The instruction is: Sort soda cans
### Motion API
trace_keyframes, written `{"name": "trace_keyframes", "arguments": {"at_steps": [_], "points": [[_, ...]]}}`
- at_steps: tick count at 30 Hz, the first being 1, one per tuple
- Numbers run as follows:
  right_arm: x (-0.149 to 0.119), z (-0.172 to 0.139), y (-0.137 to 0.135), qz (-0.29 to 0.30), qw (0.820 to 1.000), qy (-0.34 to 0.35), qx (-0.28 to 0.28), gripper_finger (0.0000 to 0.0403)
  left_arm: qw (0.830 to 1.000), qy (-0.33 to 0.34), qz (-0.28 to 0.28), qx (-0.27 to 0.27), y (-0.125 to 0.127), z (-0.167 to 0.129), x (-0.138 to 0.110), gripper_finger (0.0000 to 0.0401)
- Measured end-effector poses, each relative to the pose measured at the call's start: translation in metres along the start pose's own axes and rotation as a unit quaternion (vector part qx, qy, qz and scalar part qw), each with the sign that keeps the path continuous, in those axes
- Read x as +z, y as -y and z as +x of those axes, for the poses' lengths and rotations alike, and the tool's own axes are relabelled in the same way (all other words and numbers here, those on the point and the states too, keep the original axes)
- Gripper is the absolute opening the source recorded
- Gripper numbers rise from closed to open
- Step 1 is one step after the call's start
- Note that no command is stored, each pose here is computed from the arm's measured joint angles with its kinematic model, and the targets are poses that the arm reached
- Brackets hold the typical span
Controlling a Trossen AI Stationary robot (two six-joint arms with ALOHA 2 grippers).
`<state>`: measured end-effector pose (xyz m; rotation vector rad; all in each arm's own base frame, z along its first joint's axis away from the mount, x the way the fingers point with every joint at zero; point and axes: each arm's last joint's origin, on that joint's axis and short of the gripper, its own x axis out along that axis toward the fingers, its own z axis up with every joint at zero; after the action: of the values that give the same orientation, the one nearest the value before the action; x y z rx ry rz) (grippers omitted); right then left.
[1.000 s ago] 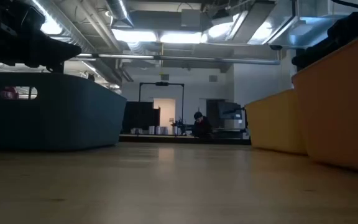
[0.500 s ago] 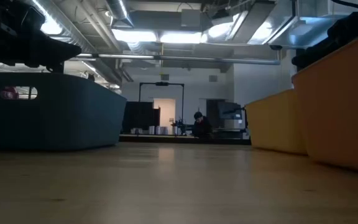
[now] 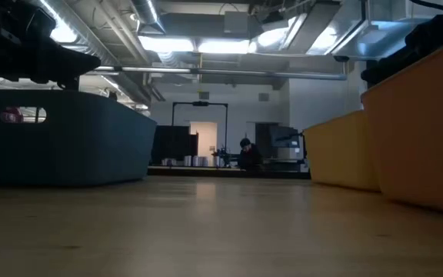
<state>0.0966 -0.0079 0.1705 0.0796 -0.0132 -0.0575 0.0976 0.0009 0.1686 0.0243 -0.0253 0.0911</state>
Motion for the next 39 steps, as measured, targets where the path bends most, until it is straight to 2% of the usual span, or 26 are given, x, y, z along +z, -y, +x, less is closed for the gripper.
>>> {"name": "trace_keyframes", "arguments": {"at_steps": [7,9,13,16,19,20,23,26,29,34,39], "points": [[0.0,0.0,0.0,0.0,1.0,0.0,0.0,0.0007,1.0,0.0,0.013,0.0,0.0,0.0,0.0,0.0011],[0.0,0.0,0.0,0.0,1.0,0.0,0.0,0.0007,0.997,0.002,0.081,0.012,-0.001,0.0,0.001,0.0011],[0.0,0.0,0.0,0.0,1.0,0.0,0.0,0.0007,0.978,0.0,0.208,0.017,-0.001,0.0,0.001,0.0011],[0.0,0.0,0.0,0.0,1.0,0.0,0.0,0.0007,0.969,-0.001,0.247,0.016,-0.001,0.0,0.001,0.0011],[0.0,0.0,0.0,0.0,1.0,0.001,0.0,0.0007,0.968,0.0,0.249,0.016,-0.001,0.0,0.001,0.0011],[0.0,0.0,0.0,0.0,1.0,0.001,0.0,0.0007,0.97,0.006,0.243,0.017,-0.001,0.0,0.002,0.0011],[0.0,0.0,0.0,0.0,1.0,0.001,0.0,0.0007,0.988,0.038,0.15,0.008,0.0,0.0,0.007,0.0011],[0.0,0.0,0.0,0.0,1.0,0.002,0.0,0.0007,0.995,0.043,0.085,0.004,0.0,0.0,0.008,0.0011],[0.0,0.0,0.0,0.005,1.0,0.002,0.001,0.0007,0.998,0.045,0.045,0.003,0.0,0.0,0.009,0.0011],[0.0,0.0,0.0,0.076,0.997,0.002,0.001,0.0007,0.998,0.046,-0.04,-0.001,0.0,0.0,0.009,0.0011],[0.002,0.0,0.001,0.061,0.998,0.02,-0.021,0.0007,0.99,0.051,-0.133,-0.006,0.0,-0.001,0.01,0.0011]]}}
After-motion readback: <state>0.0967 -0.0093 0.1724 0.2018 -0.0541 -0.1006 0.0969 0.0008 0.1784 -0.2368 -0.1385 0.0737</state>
